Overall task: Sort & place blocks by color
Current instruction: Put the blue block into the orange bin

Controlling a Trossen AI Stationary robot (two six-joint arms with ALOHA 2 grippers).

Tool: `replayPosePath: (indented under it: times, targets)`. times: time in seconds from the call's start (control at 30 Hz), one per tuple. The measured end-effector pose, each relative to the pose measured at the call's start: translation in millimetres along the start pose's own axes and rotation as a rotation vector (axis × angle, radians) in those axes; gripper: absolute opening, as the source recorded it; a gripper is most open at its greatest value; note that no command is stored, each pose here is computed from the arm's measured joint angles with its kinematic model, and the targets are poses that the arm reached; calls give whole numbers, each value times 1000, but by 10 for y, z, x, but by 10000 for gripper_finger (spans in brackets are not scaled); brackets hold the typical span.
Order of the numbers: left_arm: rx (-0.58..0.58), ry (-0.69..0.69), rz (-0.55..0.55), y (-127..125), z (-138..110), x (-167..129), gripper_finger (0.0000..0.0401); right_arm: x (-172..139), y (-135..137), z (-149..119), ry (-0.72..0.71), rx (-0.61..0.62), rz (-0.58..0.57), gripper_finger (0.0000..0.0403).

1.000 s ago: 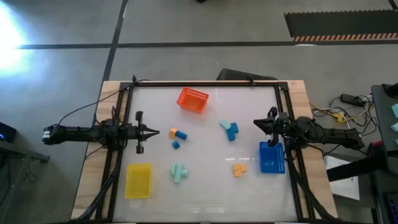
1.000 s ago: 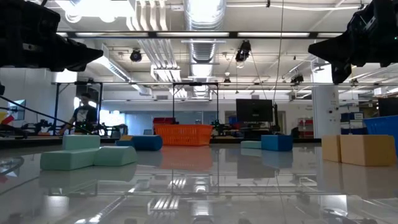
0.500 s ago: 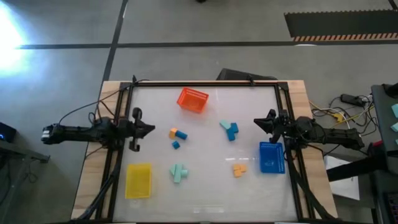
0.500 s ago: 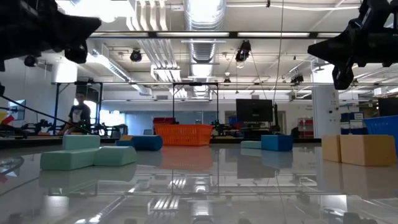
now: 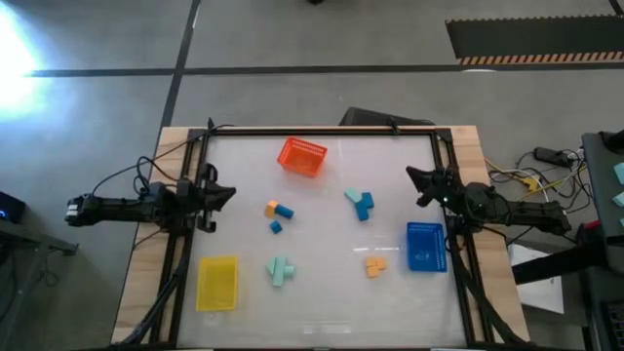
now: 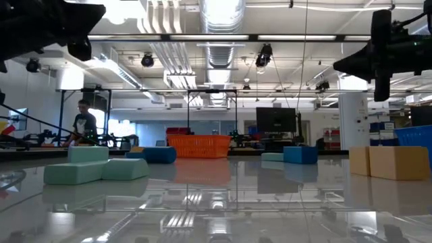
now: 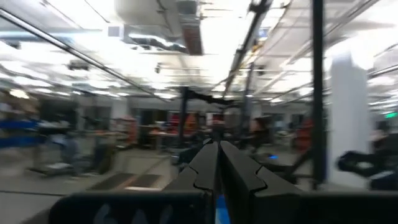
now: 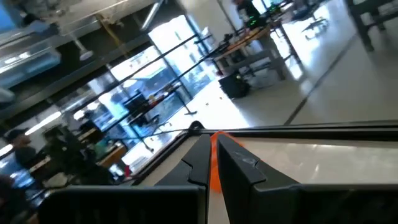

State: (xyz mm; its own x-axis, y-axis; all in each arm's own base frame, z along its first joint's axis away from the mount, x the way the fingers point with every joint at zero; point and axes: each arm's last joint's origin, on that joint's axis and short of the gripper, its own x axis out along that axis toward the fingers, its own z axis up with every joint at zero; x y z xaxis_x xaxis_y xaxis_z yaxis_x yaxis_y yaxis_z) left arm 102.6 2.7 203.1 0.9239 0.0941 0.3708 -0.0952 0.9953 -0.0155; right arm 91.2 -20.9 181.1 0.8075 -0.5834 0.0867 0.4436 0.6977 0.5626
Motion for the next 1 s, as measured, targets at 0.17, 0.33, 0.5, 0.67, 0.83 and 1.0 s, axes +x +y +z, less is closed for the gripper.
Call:
replayPosePath:
  times: [0.17,0.33,0.5,0.67,0.83,1.0]
  targets:
    - [114,-42,76,22,46,-1,0,28,45,10,7,47,58,18]
    - [132,-117,89,26,120,-8,0,102,163,70,-46,12,172,18]
    - [226,-226,114,30,230,-29,0,218,238,50,-73,-77,180,18]
    - [232,-296,127,34,298,-50,0,407,328,-25,30,-149,118,18]
    - [231,-275,123,32,276,-39,0,582,502,48,47,-195,108,18]
    - [161,-255,109,29,250,-18,0,799,689,94,89,-229,87,18]
